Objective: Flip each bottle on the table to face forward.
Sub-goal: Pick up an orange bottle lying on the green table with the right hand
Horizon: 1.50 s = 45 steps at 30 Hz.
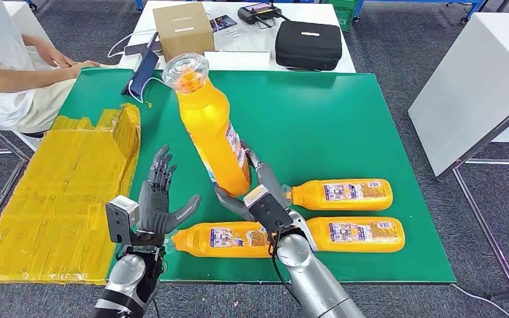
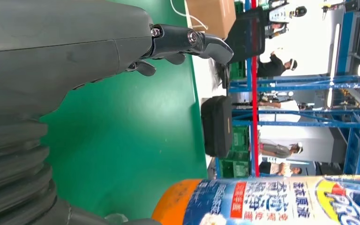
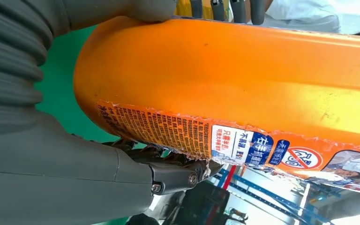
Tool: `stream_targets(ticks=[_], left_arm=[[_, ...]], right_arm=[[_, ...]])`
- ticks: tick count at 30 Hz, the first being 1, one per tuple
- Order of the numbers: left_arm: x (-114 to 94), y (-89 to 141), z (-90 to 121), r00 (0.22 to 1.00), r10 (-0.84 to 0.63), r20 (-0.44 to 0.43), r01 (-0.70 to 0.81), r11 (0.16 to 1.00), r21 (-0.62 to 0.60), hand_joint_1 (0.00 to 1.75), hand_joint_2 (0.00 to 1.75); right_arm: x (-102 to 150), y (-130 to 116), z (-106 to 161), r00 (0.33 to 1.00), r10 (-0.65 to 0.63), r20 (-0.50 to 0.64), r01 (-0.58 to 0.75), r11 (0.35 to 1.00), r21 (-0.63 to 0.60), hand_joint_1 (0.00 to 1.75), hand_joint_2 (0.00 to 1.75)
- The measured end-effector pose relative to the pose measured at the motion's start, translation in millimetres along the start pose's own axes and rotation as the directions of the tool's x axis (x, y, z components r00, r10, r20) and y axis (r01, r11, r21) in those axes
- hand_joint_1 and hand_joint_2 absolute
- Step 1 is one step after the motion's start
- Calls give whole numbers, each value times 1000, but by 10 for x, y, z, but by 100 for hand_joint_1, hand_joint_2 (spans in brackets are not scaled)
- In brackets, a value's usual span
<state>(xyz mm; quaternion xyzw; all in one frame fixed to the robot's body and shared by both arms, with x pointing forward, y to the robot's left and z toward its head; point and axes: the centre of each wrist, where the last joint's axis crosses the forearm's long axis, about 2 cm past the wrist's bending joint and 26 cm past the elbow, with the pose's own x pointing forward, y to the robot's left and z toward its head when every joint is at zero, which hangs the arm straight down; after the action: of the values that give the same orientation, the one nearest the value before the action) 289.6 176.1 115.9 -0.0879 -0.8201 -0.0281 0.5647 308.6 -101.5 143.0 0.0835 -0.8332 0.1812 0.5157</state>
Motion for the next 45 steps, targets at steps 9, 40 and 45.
stream_targets(ticks=[9, 40, 45], left_arm=[[0, 39, 5, 1000, 2, 5, -2, 1000, 14, 0, 175], [91, 78, 45, 997, 34, 63, -35, 999, 8, 0, 175], [120, 56, 33, 996, 41, 80, -40, 999, -6, 0, 175]], right_arm=[[10, 229, 56, 1000, 14, 21, -17, 988, 156, 175, 175], [-299, 314, 232, 990, 117, -80, -90, 955, 283, 175, 175], [-321, 317, 253, 989, 125, -83, -96, 952, 291, 175, 175]])
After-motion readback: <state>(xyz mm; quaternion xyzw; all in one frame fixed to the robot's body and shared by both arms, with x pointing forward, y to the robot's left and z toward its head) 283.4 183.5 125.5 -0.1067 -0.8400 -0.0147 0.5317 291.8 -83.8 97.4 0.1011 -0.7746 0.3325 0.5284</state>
